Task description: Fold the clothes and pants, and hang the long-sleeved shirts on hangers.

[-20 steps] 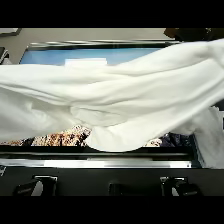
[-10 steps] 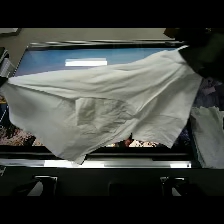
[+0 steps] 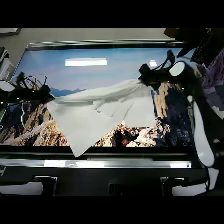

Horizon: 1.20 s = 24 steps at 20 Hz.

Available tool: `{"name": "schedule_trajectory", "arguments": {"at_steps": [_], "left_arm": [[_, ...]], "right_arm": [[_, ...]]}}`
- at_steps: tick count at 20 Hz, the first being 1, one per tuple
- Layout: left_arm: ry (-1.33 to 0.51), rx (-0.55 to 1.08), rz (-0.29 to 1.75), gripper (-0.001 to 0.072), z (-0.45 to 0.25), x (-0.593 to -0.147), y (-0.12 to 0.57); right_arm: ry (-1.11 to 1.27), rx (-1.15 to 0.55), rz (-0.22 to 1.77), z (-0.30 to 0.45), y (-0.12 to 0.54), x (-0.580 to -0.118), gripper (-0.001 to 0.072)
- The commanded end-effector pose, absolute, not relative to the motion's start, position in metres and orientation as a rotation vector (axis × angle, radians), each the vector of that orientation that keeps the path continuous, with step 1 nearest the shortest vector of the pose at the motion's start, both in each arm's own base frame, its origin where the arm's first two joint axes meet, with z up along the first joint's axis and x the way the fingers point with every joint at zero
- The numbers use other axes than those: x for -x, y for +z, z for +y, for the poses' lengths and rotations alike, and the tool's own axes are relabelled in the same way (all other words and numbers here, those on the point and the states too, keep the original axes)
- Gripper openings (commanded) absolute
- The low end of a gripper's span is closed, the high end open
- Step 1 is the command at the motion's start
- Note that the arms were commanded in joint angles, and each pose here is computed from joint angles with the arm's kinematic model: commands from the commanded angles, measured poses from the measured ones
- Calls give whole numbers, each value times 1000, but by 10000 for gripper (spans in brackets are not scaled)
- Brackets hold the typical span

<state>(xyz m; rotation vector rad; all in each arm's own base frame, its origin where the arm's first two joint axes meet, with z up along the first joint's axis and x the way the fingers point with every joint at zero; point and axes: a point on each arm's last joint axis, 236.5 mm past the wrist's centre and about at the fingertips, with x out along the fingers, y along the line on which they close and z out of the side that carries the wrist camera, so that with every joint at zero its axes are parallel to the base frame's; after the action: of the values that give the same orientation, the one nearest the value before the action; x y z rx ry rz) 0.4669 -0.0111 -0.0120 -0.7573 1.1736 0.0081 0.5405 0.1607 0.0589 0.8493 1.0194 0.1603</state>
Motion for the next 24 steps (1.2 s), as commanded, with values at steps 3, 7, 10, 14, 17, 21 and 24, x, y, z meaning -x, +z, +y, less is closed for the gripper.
{"name": "schedule_trajectory", "arguments": {"at_steps": [3,7,10,14,17,21,24], "left_arm": [[26,782,1284,13,-27,-475,-90],[13,775,1259,211,-27,-483,-82],[-50,734,1227,543,-18,-492,-45],[-96,701,1179,543,13,-479,27],[-102,681,1191,542,30,-444,64],[-112,662,1191,542,35,-400,96],[-92,661,1156,542,36,-376,109]], "right_arm": [[110,-1039,1083,176,-13,-565,40],[117,-1043,1091,173,-7,-562,286],[174,-963,1078,136,25,-552,435],[213,-843,1124,39,52,-512,488],[252,-796,1244,2,31,-471,488],[250,-736,1357,-2,-26,-437,487],[256,-775,1390,8,-61,-422,484]]}}
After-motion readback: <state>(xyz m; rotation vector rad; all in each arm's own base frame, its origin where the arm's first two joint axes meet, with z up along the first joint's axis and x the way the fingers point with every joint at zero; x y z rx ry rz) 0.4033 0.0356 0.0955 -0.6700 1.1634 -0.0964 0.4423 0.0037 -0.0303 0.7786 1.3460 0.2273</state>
